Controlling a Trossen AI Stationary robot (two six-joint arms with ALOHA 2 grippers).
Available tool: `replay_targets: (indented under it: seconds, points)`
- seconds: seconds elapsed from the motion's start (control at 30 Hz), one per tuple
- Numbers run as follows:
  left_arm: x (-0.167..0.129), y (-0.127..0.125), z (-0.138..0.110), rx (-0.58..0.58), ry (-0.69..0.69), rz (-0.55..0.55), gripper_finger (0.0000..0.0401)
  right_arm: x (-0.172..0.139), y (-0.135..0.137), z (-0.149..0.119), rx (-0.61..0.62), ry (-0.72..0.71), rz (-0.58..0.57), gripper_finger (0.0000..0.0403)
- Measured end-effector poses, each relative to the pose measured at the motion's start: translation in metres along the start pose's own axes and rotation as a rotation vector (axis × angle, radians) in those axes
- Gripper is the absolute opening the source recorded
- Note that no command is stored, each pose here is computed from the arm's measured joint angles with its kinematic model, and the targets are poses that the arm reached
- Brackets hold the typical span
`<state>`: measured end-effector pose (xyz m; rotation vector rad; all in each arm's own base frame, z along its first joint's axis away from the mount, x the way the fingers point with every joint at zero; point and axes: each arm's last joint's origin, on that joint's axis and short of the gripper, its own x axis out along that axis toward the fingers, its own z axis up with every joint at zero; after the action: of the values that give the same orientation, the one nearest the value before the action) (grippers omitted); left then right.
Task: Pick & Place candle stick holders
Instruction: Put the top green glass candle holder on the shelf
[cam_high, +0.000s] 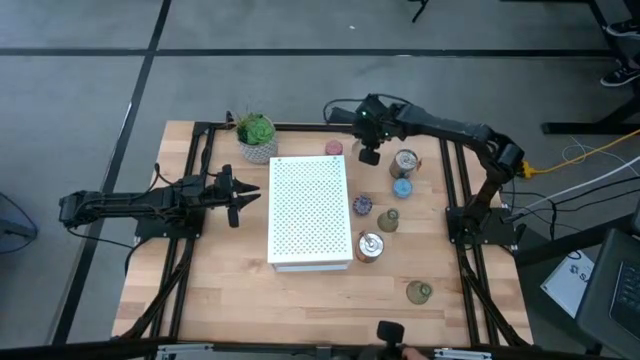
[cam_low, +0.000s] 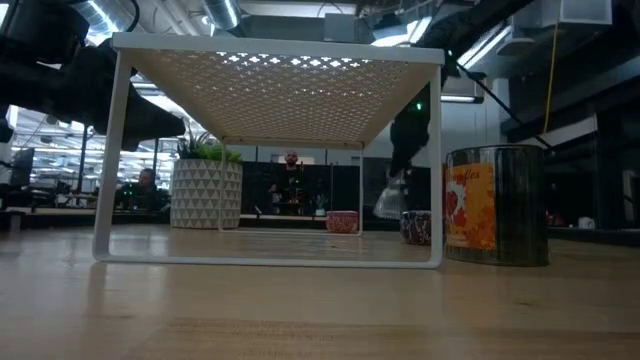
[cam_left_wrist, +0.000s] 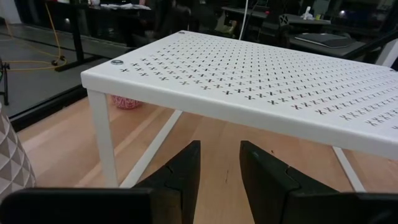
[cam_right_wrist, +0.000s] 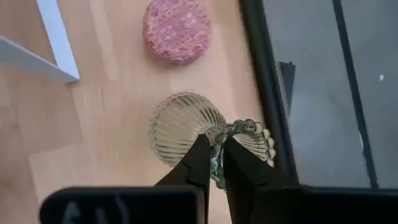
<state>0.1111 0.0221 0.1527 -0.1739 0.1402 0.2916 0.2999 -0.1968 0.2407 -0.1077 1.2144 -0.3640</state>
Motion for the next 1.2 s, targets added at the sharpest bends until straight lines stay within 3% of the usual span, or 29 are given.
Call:
replay_targets:
  seconds: [0.13, 0.53, 0.83, 1.2]
  points:
    - [0.0, 0.0, 0.0, 0.0, 0.0, 0.0, 0.0107, -0.026, -0.01, 0.012, 0.009, 0.024, -0.055, 0.0025]
    - [0.0, 0.0, 0.0, 0.0, 0.0, 0.0, 0.0107, -0.105, -0.025, 0.052, 0.028, -0.136, -0.171, 0.0022]
    - [0.0, 0.0, 0.0, 0.0, 0.0, 0.0, 0.0107, -0.139, 0.019, 0.079, -0.12, -0.254, -0.196, 0.0022]
    - [0.0, 0.0, 0.0, 0.0, 0.0, 0.0, 0.0107, -0.161, 0.081, 0.094, -0.296, -0.364, -0.13, 0.0022]
